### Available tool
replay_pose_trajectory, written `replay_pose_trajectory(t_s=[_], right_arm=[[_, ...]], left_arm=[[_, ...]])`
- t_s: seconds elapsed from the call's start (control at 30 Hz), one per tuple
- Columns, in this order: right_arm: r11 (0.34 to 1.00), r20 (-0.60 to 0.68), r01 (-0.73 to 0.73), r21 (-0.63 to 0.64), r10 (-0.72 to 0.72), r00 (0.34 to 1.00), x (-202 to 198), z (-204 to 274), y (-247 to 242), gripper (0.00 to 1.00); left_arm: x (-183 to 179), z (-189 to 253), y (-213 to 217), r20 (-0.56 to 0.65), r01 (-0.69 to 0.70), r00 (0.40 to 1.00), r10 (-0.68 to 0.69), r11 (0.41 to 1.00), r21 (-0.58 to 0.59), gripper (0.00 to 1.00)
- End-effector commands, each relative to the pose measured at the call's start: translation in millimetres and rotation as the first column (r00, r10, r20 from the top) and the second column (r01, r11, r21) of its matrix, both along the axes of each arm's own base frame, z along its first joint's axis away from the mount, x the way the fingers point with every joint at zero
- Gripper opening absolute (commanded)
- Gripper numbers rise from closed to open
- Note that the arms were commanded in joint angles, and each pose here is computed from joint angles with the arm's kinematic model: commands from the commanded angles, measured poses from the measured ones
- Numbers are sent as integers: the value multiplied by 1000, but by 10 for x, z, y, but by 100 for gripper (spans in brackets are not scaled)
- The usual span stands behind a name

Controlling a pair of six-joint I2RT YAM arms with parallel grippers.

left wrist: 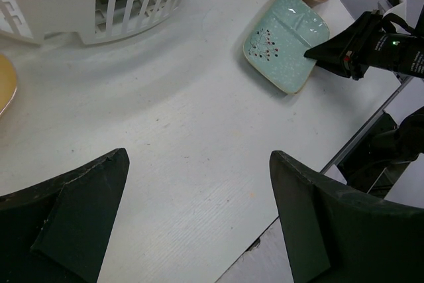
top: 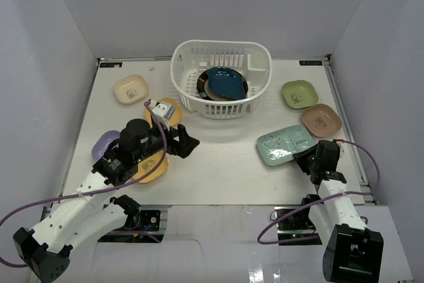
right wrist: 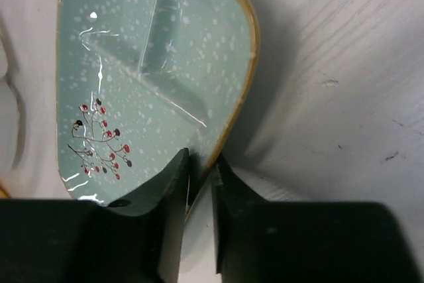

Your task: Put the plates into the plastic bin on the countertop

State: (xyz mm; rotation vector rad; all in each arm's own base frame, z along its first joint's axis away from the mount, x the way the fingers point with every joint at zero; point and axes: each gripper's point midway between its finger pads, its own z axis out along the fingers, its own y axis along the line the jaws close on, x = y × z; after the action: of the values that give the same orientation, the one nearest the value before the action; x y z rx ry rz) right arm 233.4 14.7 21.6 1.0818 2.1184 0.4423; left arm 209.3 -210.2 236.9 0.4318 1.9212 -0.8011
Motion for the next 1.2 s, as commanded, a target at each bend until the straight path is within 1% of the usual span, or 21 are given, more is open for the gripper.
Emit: replay_pose_trajectory(t_s=[0.0,0.1,0.17,0.23,0.27,0.37,0.4,0.5,0.53,0.6,0.63,0.73,0.8,0.83,0.87,0.93,1.0,1.03,1.07,1.1,1.17], right_arm=[[997,-13,-42,58,43,999,-125,-16,144,17],[993,3,-87,83,87,996,-172,58,233,8],[991,25,-106,79,104,994,-174,135,254,8],[989,79,-132,60,127,989,-139,347,269,8],[989,145,-145,43,137,980,-62,602,271,8],[981,246,-193,-4,188,951,21,1070,300,8],[978,320,-208,-35,208,924,96,1431,312,8],[963,429,-257,-83,267,863,195,1986,376,8],[951,515,-285,-122,306,801,218,2412,435,8],[935,566,-317,-158,349,747,272,2761,490,8],[919,617,-343,-193,385,686,248,3122,553,8],[886,682,-399,-237,444,581,403,3555,674,8],[864,693,-444,-238,472,545,657,3643,799,8],[857,711,-445,-257,480,514,743,3816,858,8],[815,684,-506,-281,540,490,915,3748,1121,8],[804,666,-493,-333,571,480,1184,3844,1305,8],[743,641,-559,-368,638,426,1522,3931,1696,8],[726,630,-582,-366,654,419,1654,3910,1801,8],[711,589,-615,-340,671,450,1939,3636,1946,8],[710,608,-612,-348,668,430,2055,3805,1997,8],[701,588,-631,-331,677,443,2412,3661,2119,8]], left_arm=[[11,-25,30,2,-13,1000,13,1000,14,98],[27,-37,43,0,-22,1000,22,1000,19,98],[28,-41,46,0,-23,1000,23,1000,21,98],[42,-34,63,1,-34,999,34,999,21,98],[44,-34,65,3,-35,999,35,999,22,98],[89,-1,101,13,-61,998,61,998,25,98],[103,6,115,14,-70,997,70,997,24,98],[140,78,156,32,-101,994,101,995,15,98],[163,100,184,39,-122,992,122,992,13,98],[184,139,219,50,-146,988,145,989,5,98],[193,132,230,49,-154,987,153,988,6,98],[221,120,256,43,-170,985,170,985,5,98],[231,101,259,38,-174,984,173,985,9,98],[249,96,277,38,-187,982,187,982,11,98],[278,81,315,40,-212,977,211,977,17,98],[298,35,334,34,-222,975,221,975,28,98],[317,19,355,31,-234,972,233,972,32,98],[335,-4,376,27,-244,970,243,969,36,98],[347,-8,389,27,-250,968,249,968,39,98],[357,-20,402,26,-256,967,255,966,41,98],[380,-52,418,16,-265,964,264,963,47,98]])
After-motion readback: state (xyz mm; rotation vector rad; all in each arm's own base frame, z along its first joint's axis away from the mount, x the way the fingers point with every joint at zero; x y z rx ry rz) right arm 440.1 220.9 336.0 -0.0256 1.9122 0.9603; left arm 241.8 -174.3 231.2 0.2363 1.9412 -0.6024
